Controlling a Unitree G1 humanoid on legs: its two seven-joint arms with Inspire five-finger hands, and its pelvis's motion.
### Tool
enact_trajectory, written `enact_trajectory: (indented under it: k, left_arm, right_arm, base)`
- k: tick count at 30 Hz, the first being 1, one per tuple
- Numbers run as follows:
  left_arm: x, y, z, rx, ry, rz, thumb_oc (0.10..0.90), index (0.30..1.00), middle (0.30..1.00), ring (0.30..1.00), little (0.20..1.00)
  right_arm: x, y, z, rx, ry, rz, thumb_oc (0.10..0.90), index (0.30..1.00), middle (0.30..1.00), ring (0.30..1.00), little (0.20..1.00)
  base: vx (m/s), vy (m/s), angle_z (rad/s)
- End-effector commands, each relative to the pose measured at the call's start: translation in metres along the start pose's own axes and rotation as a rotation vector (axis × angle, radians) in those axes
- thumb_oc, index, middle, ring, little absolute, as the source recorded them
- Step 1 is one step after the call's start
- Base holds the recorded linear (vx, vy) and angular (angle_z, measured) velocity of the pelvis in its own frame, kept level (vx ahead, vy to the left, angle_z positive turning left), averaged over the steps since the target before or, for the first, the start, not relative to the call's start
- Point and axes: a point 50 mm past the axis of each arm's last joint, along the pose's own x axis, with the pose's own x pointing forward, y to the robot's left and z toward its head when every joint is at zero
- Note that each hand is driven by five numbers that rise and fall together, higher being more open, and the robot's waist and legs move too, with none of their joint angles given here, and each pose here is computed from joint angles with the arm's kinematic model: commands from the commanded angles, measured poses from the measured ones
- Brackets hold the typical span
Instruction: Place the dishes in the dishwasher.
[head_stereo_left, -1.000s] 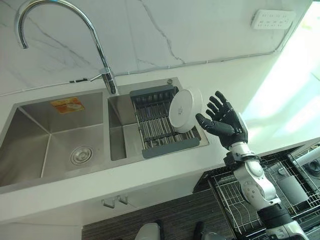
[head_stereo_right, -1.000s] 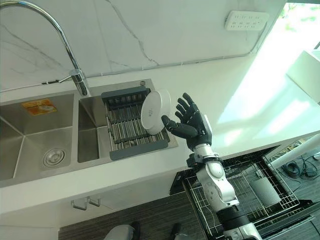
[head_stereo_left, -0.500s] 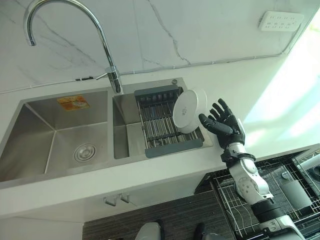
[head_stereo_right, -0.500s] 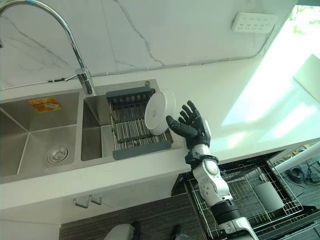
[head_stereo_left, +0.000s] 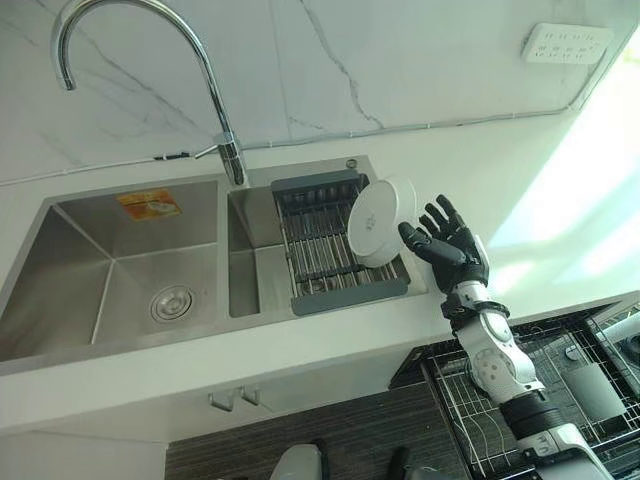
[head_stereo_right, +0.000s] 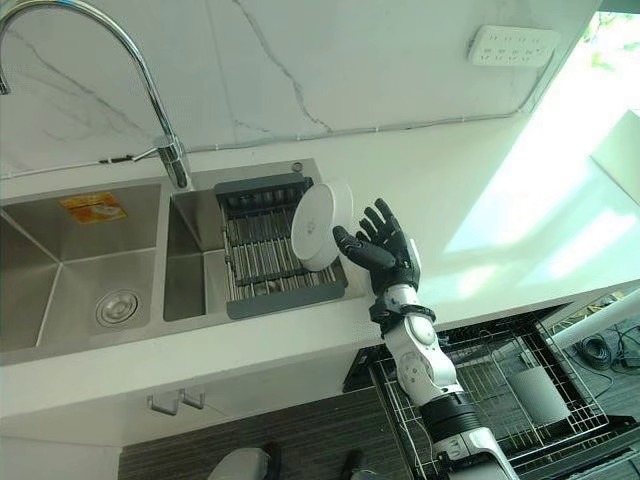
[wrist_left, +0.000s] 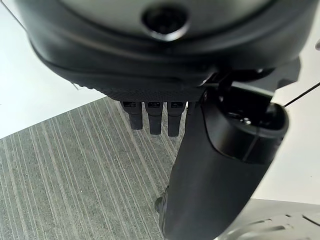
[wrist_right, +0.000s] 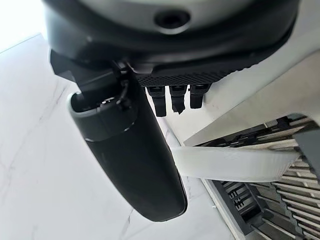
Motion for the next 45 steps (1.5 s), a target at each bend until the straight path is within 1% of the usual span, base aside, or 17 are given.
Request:
enact_trajectory:
  k: [1,13,18,19,20,21,24,26,39,42,44,45]
  left_arm:
    - [0.001,0.019,-0.014,0.087,0.032,0.045,0.800,0.900,0.900,0.900,0.900]
    - [0.001,0.020,-0.016,0.097,0.053,0.061,0.800,0.900,0.900,0.900,0.900]
    - [0.001,0.021,-0.015,0.096,0.049,0.060,0.800,0.900,0.900,0.900,0.900]
    - [0.001,0.021,-0.015,0.095,0.049,0.059,0.800,0.900,0.900,0.900,0.900]
    - [0.001,0.021,-0.015,0.094,0.048,0.060,0.800,0.900,0.900,0.900,0.900]
    - [0.001,0.021,-0.015,0.094,0.046,0.060,0.800,0.900,0.900,0.900,0.900]
    - [0.001,0.021,-0.015,0.092,0.038,0.059,0.800,0.900,0.900,0.900,0.900]
    - [0.001,0.021,-0.012,0.107,0.021,0.063,0.800,0.900,0.900,0.900,0.900]
    - [0.001,0.024,-0.009,0.099,0.015,0.067,0.800,0.900,0.900,0.900,0.900]
    - [0.001,0.023,-0.010,0.104,0.019,0.062,0.800,0.900,0.900,0.900,0.900]
    - [0.001,0.022,-0.012,0.122,0.018,0.061,0.800,0.900,0.900,0.900,0.900]
    - [0.001,0.023,-0.012,0.157,0.011,0.062,0.800,0.900,0.900,0.900,0.900]
  right_arm:
    - [0.023,0.035,0.039,0.064,-0.161,0.139,0.800,0.900,0.900,0.900,0.900]
    - [0.031,0.044,0.037,0.053,-0.134,0.150,0.800,0.900,0.900,0.900,0.900]
    - [0.035,0.045,0.035,-0.005,-0.104,0.141,0.800,0.900,0.900,0.900,0.900]
    - [0.035,0.045,0.034,-0.019,-0.099,0.137,0.758,0.836,0.836,0.836,0.836]
    - [0.036,0.044,0.034,-0.039,-0.097,0.127,0.568,0.552,0.552,0.552,0.552]
    - [0.037,0.042,0.035,-0.087,-0.103,0.101,0.400,0.300,0.300,0.300,0.300]
    - [0.038,0.036,0.036,-0.197,-0.113,0.042,0.400,0.300,0.300,0.300,0.300]
    - [0.038,0.034,0.037,-0.252,-0.100,0.039,0.400,0.300,0.300,0.300,0.300]
    - [0.037,0.038,0.045,-0.241,-0.153,0.044,0.400,0.300,0.300,0.300,0.300]
    - [0.033,0.045,0.051,-0.081,-0.213,0.102,0.400,0.300,0.300,0.300,0.300]
    - [0.024,0.056,0.055,0.012,-0.271,0.179,0.400,0.300,0.300,0.300,0.300]
    - [0.017,0.064,0.060,0.090,-0.306,0.235,0.400,0.300,0.300,0.300,0.300]
  base:
    - [0.00,0.000,0.00]
    - [0.01,-0.002,0.04]
    - [0.01,0.003,0.05]
    - [0.00,0.007,0.07]
    - [0.00,0.009,0.11]
    - [0.00,0.007,0.10]
    - [0.00,0.001,0.03]
    - [0.00,0.000,0.00]
    - [0.00,0.000,0.01]
    - [0.01,0.032,0.00]
    - [0.05,0.119,-0.03]
    - [0.05,0.142,-0.10]
